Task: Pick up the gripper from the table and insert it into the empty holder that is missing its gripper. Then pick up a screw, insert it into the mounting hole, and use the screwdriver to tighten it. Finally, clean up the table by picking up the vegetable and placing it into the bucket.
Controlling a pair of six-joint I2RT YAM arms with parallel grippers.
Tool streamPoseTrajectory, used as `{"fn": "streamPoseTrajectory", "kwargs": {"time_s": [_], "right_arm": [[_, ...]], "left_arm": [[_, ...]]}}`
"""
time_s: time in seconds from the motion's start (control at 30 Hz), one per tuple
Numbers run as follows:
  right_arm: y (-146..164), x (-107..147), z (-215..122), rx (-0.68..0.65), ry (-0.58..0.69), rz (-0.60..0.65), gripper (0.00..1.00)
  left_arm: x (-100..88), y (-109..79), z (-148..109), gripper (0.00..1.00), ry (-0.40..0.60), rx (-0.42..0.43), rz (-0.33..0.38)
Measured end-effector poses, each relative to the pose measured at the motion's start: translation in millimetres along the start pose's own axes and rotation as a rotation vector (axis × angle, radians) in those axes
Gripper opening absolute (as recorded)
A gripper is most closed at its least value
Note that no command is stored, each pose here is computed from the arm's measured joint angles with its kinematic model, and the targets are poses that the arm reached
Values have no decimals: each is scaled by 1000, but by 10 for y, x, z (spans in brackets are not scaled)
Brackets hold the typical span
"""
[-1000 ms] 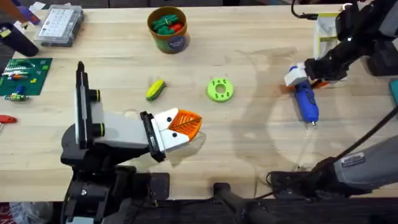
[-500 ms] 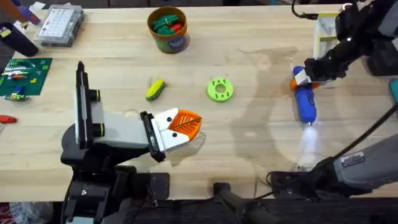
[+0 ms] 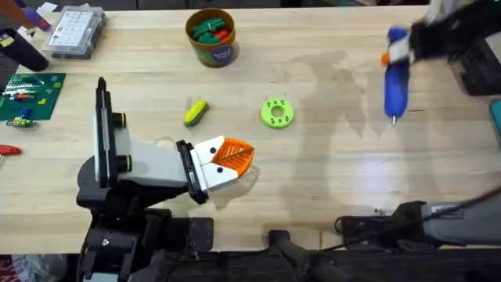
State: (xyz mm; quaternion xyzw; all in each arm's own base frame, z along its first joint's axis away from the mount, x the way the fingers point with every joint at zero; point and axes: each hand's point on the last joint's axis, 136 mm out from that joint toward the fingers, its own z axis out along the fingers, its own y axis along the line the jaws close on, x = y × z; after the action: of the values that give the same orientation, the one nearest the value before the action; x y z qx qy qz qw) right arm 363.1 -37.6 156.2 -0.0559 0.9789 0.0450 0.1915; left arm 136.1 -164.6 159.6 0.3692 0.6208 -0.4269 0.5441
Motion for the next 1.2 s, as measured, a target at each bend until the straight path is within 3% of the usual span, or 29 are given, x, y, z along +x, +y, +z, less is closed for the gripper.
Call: {"fn": "streamPoseTrajectory", "kwargs": {"time_s": [0.3, 0.63, 0.87, 1.2], "right_arm": [[425, -847, -1171, 29, -384, -137, 24], [1010, -1471, -2268, 10, -793, -276, 24], [1454, -1532, -3010, -62, -1050, -358, 24], [2058, -1505, -3648, -395, -1301, -510, 24]], "left_arm": [[0, 0, 0, 4, 0, 0, 0], [0, 0, 0, 4, 0, 0, 0], [0, 0, 0, 4, 0, 0, 0], [8, -16, 0, 4, 3, 9, -6]]}}
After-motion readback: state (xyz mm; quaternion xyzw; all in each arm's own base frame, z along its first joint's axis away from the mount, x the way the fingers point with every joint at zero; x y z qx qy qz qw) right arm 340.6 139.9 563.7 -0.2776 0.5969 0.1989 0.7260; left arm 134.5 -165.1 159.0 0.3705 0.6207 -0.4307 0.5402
